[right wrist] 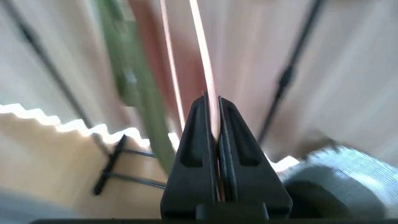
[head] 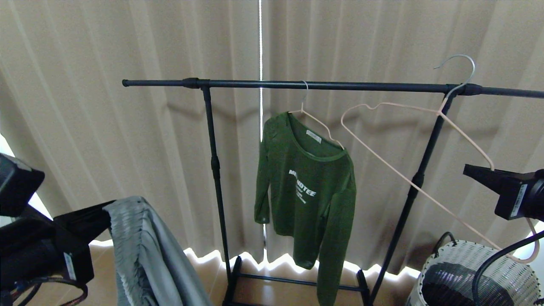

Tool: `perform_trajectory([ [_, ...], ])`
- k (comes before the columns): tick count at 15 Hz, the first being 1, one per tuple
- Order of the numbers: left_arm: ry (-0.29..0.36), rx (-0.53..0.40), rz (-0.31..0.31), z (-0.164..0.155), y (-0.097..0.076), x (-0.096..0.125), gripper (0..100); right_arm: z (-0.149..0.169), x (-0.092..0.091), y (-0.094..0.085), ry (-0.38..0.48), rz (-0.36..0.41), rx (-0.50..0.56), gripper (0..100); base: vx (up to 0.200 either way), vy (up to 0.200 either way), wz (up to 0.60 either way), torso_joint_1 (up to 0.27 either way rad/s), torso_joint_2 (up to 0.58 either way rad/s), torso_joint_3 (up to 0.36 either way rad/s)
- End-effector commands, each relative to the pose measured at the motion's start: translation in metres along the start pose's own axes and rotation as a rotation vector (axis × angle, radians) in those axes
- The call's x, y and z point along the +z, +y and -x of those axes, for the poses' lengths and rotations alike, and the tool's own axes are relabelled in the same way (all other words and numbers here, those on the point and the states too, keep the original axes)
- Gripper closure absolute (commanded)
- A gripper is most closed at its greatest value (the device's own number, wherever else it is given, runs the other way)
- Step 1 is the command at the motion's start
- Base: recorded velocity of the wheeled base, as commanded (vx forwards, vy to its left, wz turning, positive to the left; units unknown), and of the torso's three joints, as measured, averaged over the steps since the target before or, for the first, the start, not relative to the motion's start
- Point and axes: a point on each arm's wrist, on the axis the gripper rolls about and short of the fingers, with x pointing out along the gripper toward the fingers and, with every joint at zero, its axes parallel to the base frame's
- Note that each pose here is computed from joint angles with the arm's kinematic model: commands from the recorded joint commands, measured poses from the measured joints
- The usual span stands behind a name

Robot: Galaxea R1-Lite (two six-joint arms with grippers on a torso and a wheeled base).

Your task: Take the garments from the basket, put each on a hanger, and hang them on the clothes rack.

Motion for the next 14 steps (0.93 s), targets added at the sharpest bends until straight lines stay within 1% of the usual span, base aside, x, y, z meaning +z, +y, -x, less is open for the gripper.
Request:
perform_trajectory([
  [1,0.001,0.0,0.004,-0.012,0.005,0.028,100,0.003,0.002,0.007,-0.008,0.009,0.055,100,0.0,0.0,0.0,0.0,0.0,0.0],
  [2,0.01,0.0,0.004,-0.019,0.006,0.033,100,0.002,0.0,0.012,-0.001,0.016,0.08,100,0.0,0.0,0.0,0.0,0.0,0.0],
  [3,0.026,0.041,0.003,-0.032,0.008,0.041,100,0.002,-0.002,0.02,0.011,0.029,0.131,100,0.0,0.0,0.0,0.0,0.0,0.0],
  [4,0.047,0.068,0.004,-0.043,0.008,0.044,100,0.003,-0.005,0.026,0.022,0.042,0.167,100,0.0,0.0,0.0,0.0,0.0,0.0],
  [6,0.065,0.078,0.026,-0.058,0.008,0.048,100,-0.001,-0.011,0.038,0.059,0.062,0.229,100,0.0,0.0,0.0,0.0,0.0,0.0],
  [8,0.097,0.108,0.053,-0.083,0.005,0.053,100,-0.004,-0.021,0.059,0.117,0.081,0.343,100,0.0,0.0,0.0,0.0,0.0,0.0],
  [9,0.099,0.116,0.06,-0.086,0.005,0.054,100,-0.004,-0.022,0.062,0.124,0.08,0.364,100,0.0,0.0,0.0,0.0,0.0,0.0],
  [10,0.114,0.148,0.089,-0.105,0.001,0.059,100,-0.006,-0.024,0.071,0.152,0.082,0.444,100,0.0,0.0,0.0,0.0,0.0,0.0],
  [11,0.121,0.174,0.092,-0.113,-0.001,0.061,100,-0.006,-0.024,0.074,0.16,0.084,0.484,100,0.0,0.0,0.0,0.0,0.0,0.0],
  [13,0.132,0.242,0.086,-0.132,0.0,0.065,100,-0.006,-0.02,0.083,0.167,0.091,0.61,100,0.0,0.0,0.0,0.0,0.0,0.0],
  [14,0.135,0.273,0.082,-0.138,0.0,0.068,100,-0.009,-0.018,0.086,0.174,0.094,0.632,100,0.0,0.0,0.0,0.0,0.0,0.0],
])
